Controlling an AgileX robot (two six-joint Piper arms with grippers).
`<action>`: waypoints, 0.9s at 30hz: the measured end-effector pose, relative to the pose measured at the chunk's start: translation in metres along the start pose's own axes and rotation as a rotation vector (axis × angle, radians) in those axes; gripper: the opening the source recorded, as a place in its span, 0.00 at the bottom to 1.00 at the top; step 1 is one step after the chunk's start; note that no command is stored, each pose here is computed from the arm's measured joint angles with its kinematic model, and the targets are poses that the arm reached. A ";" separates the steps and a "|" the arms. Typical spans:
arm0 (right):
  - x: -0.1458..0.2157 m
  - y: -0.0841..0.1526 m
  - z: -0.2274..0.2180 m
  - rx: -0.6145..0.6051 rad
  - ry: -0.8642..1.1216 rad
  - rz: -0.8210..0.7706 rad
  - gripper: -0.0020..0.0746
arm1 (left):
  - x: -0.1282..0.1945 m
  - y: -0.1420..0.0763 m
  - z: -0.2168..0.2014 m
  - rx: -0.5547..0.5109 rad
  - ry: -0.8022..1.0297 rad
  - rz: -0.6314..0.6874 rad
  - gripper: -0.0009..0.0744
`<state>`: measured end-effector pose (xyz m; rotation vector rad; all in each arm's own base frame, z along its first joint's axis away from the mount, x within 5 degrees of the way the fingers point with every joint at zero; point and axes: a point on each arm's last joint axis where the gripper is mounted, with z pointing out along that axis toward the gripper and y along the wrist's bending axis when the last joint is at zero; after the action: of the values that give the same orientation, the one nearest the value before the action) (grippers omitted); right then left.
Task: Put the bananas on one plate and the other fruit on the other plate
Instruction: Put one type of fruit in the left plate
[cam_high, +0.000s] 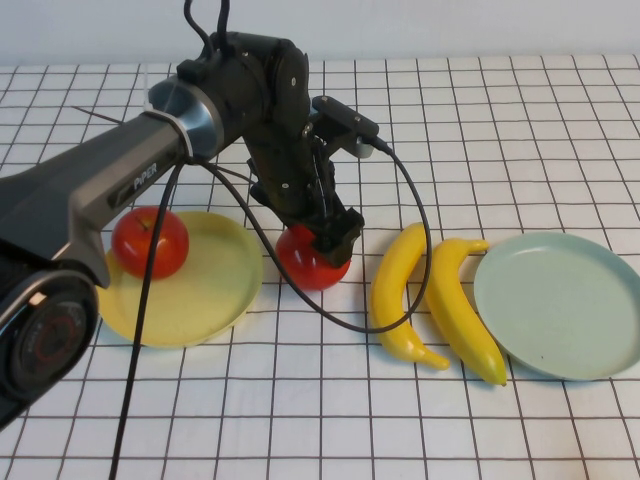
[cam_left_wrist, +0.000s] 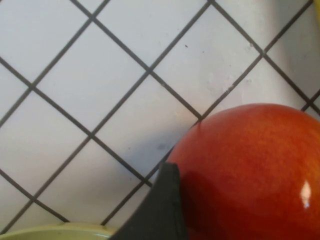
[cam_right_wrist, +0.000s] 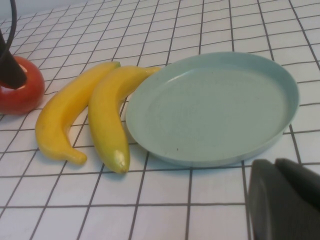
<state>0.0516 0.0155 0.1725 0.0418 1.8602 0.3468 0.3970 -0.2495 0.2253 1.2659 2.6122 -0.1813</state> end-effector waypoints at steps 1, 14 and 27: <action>0.000 0.000 0.000 0.000 0.000 0.000 0.00 | 0.000 0.000 0.000 0.000 0.000 0.000 0.90; 0.000 0.000 0.000 0.000 0.000 0.000 0.00 | 0.002 0.000 -0.005 -0.011 0.019 0.006 0.89; 0.000 0.000 0.000 0.000 0.000 0.000 0.00 | 0.007 -0.003 -0.050 -0.063 -0.027 -0.001 0.79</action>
<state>0.0516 0.0155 0.1725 0.0417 1.8598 0.3468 0.3829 -0.2357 0.2715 1.2327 2.5748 -0.1147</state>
